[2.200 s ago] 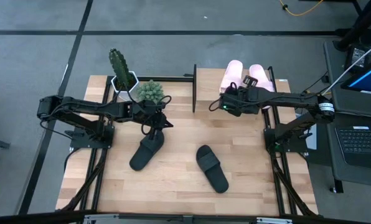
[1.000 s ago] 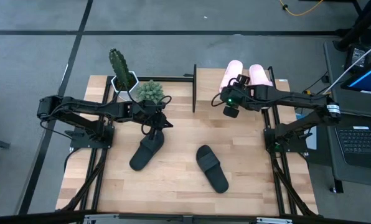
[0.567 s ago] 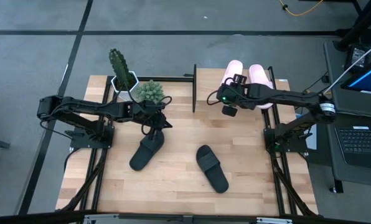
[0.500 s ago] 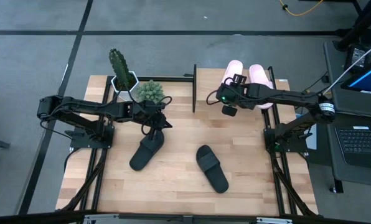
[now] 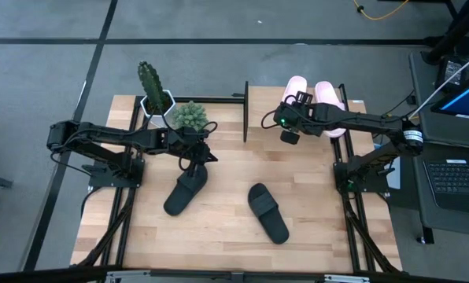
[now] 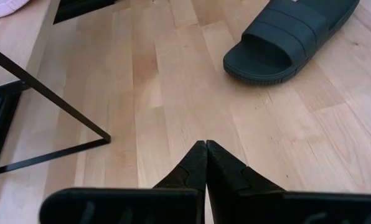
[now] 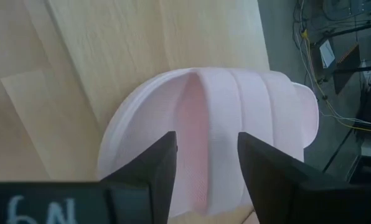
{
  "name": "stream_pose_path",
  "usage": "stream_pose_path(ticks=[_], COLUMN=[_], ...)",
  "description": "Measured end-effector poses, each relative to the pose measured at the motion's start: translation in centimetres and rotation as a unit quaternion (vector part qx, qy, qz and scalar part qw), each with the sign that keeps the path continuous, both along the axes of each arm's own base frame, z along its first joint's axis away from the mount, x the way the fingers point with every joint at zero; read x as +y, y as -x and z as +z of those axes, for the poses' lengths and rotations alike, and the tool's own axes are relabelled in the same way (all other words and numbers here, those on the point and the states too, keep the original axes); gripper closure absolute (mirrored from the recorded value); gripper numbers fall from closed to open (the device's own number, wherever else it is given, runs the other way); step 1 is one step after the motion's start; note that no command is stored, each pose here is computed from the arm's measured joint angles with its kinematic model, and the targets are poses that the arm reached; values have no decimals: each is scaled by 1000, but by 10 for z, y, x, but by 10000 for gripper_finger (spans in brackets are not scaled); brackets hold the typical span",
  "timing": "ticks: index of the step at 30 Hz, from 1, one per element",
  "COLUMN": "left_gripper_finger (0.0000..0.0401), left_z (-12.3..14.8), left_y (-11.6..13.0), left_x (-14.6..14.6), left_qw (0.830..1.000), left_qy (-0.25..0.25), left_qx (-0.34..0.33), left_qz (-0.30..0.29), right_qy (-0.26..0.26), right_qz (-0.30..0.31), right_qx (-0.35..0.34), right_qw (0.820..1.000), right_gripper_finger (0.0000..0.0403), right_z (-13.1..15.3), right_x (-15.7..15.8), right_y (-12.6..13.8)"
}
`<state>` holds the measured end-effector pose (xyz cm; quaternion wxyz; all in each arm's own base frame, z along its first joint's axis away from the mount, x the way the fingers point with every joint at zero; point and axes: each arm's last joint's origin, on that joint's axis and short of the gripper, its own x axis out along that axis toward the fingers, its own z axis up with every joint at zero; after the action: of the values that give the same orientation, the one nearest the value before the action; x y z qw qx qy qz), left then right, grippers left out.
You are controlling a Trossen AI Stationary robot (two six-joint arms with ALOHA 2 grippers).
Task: Pick and place slides into the shelf
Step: Put the pink slides on the shelf
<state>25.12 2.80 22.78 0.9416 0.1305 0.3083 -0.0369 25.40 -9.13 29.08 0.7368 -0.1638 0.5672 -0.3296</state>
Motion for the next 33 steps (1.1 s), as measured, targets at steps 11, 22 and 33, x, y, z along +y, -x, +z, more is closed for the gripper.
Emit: stream_pose_path(ticks=[11, 22, 33], left_gripper_finger=[401, 401, 401], left_z=[0, 0, 0], left_y=[0, 0, 0], left_x=[0, 0, 0], left_qw=[1000, 1000, 1000], left_qy=[0, 0, 0], left_qx=[0, 0, 0], left_qz=[0, 0, 0], right_qy=[4, 12, 20], right_qz=[-5, -30, -35], right_qx=[-4, -10, 2], right_qw=[1000, 999, 999], right_gripper_finger=[231, 232, 292], right_z=[-3, -7, -8], right_x=[-3, -16, -18], right_y=[-4, -6, -6])
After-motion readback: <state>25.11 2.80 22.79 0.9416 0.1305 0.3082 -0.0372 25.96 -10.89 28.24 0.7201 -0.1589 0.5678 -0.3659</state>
